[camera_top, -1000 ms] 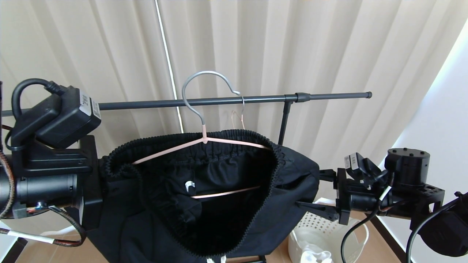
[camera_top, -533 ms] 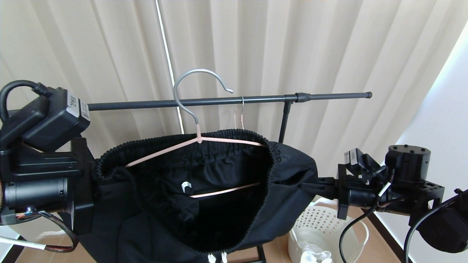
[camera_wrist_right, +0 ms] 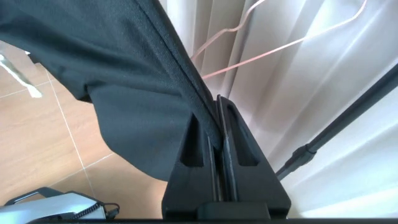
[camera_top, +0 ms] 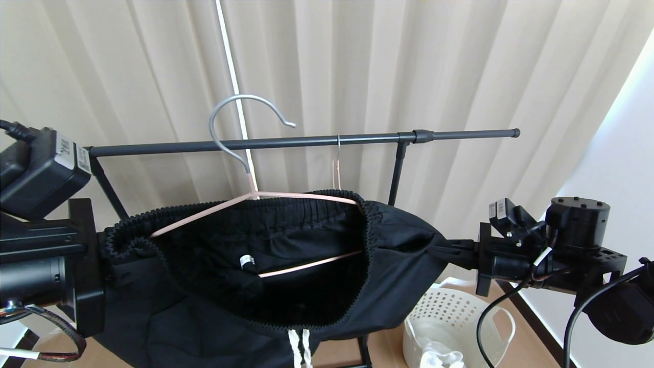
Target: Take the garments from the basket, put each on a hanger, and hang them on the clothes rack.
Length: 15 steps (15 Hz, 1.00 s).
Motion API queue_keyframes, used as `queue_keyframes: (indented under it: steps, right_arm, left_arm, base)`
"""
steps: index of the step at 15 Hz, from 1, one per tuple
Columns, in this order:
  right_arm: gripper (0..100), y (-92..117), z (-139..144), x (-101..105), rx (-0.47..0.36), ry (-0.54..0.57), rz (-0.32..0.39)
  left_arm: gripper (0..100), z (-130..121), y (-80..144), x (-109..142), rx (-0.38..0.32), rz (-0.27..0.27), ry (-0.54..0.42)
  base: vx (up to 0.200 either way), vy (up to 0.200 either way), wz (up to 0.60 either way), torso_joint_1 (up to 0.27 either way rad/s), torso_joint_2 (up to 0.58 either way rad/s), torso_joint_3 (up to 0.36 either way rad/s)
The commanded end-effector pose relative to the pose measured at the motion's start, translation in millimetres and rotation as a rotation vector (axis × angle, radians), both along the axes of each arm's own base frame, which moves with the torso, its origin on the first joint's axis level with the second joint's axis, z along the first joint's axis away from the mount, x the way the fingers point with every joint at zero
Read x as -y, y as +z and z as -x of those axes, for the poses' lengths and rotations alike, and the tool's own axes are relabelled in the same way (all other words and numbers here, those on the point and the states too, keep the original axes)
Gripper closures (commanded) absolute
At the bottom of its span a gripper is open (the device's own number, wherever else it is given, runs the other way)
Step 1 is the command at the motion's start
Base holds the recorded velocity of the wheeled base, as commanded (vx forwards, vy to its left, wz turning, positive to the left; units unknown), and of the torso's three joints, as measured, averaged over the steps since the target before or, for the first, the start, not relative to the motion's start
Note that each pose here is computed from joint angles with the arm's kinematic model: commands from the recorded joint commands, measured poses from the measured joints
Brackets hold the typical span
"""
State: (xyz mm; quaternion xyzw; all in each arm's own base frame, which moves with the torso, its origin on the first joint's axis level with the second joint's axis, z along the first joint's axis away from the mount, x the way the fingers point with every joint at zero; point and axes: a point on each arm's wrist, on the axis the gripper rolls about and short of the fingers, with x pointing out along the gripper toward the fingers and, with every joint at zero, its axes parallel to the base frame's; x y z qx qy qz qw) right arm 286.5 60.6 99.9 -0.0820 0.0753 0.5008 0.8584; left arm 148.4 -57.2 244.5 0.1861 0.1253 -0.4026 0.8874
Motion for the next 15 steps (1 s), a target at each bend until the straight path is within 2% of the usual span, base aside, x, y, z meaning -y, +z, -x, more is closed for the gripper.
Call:
queue_keyframes:
  steps: [1, 6, 7, 11, 15]
  right_arm:
    - [100, 1, 1, 0, 0.003, 0.001, 0.000]
    - [100, 6, 11, 0, 0.015, 0.004, 0.001]
    - [0, 7, 11, 0, 0.015, 0.004, 0.001]
    - [0, 8, 12, 0, 0.022, 0.005, 0.002]
    - [0, 7, 12, -1, 0.020, 0.005, 0.003]
  left_arm:
    - [100, 0, 0, 0, -0.001, -0.001, 0.002]
    - [100, -5, -3, 1, -0.018, -0.004, 0.005]
    - [100, -5, -3, 1, -0.019, -0.005, 0.006]
    - [100, -6, -6, -2, -0.031, -0.006, 0.029]
    - [100, -20, -26, -9, -0.118, -0.037, 0.087]
  base:
    - [0.000, 0.000, 0.00, 0.000, 0.00, 0.000]
    - [0.000, 0.000, 0.00, 0.000, 0.00, 0.000]
    - [0.000, 0.000, 0.00, 0.000, 0.00, 0.000]
    - [0.000, 0.000, 0.00, 0.000, 0.00, 0.000]
    - [0.000, 0.000, 0.00, 0.000, 0.00, 0.000]
